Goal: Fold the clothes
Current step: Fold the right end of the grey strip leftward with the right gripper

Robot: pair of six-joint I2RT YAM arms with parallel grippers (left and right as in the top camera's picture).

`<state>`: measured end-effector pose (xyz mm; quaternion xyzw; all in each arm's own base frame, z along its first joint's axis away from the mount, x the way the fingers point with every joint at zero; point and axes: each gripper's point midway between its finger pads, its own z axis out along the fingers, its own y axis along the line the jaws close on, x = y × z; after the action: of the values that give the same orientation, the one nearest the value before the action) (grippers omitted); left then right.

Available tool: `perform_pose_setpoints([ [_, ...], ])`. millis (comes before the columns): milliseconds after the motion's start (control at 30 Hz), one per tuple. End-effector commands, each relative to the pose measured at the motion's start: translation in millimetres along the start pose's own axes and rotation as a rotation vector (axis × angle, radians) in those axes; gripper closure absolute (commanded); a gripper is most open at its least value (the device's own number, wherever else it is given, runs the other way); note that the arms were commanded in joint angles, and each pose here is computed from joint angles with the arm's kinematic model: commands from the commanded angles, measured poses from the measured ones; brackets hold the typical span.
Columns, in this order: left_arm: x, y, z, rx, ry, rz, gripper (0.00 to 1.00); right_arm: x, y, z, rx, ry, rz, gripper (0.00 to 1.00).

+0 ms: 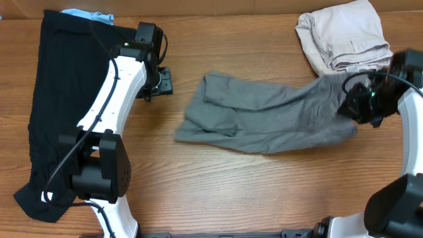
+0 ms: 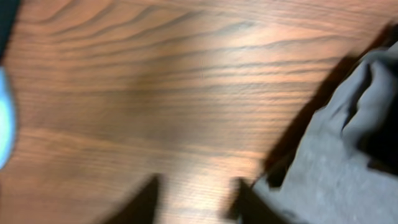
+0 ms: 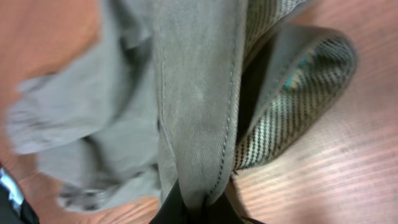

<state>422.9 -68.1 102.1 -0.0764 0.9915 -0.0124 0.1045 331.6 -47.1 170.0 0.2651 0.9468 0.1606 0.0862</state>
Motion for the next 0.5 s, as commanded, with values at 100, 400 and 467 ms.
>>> perform_pose_setpoints([
  [100,16.4,-33.0,26.1,0.181,0.034,0.023,0.96,13.1,68.0,-20.9,-0.065,-0.055,-0.208,0.96],
  [400,29.8,-36.1,55.7,0.216,0.035,0.008,0.96,58.5,170.1,3.2,-0.178,-0.054,-0.392,0.96],
  [467,31.0,-35.8,58.7,0.217,0.032,0.008,0.96,66.2,184.3,12.0,-0.172,-0.06,-0.406,0.96],
])
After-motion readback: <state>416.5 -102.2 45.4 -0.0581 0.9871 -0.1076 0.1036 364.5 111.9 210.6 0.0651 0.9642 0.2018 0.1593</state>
